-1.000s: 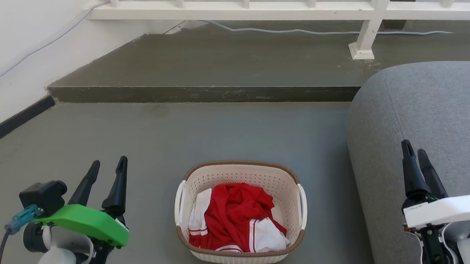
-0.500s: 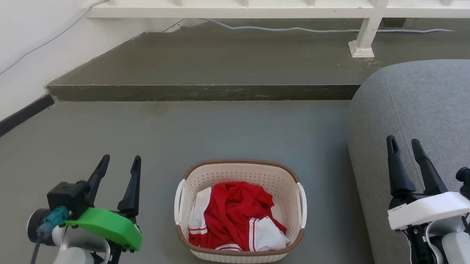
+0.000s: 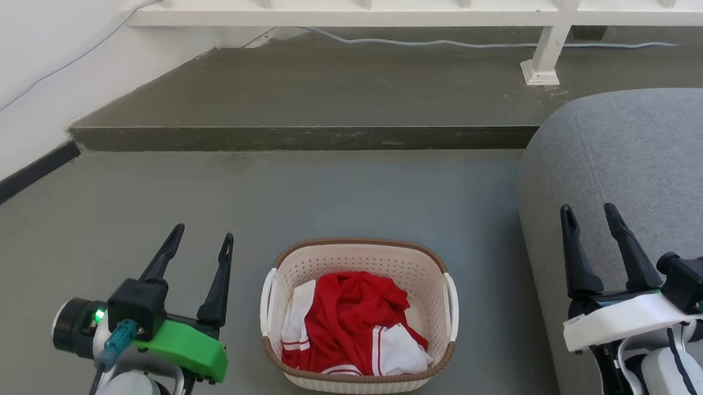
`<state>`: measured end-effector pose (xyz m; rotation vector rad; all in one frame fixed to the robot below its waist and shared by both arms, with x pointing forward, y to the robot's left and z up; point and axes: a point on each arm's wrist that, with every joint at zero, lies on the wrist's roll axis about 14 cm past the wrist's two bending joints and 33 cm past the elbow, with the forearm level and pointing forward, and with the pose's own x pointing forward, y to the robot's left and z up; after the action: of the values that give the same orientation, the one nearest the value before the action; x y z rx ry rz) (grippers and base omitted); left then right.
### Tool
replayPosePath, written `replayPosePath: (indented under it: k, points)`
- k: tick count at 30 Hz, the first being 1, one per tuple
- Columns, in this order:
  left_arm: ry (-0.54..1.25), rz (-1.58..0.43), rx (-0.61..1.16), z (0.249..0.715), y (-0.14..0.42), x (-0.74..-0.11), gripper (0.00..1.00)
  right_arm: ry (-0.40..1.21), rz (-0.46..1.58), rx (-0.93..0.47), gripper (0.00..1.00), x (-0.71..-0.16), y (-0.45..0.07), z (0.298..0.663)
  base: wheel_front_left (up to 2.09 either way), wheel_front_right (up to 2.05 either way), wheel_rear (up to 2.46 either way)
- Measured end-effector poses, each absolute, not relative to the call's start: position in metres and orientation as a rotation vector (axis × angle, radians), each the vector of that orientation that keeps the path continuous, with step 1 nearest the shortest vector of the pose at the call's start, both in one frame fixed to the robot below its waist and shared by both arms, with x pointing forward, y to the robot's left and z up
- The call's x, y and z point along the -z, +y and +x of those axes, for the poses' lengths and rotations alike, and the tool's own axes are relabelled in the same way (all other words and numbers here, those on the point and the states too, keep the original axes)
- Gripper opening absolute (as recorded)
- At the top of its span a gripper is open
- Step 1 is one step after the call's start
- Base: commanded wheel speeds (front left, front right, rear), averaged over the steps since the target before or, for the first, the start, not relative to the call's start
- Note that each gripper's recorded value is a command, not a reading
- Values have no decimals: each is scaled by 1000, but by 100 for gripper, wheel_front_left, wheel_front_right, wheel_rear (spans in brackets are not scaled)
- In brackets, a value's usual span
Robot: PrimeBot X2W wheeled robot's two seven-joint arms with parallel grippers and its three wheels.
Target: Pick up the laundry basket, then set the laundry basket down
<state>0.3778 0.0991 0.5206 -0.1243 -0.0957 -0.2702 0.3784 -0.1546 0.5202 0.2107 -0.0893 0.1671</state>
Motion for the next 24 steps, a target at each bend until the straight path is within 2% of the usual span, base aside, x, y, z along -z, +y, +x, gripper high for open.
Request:
replayPosePath:
  k: [24]
  points:
    - [-96, -110, 255, 379, 102, -518, 100, -107, 206, -141, 100, -522, -156, 379, 0, 0, 0]
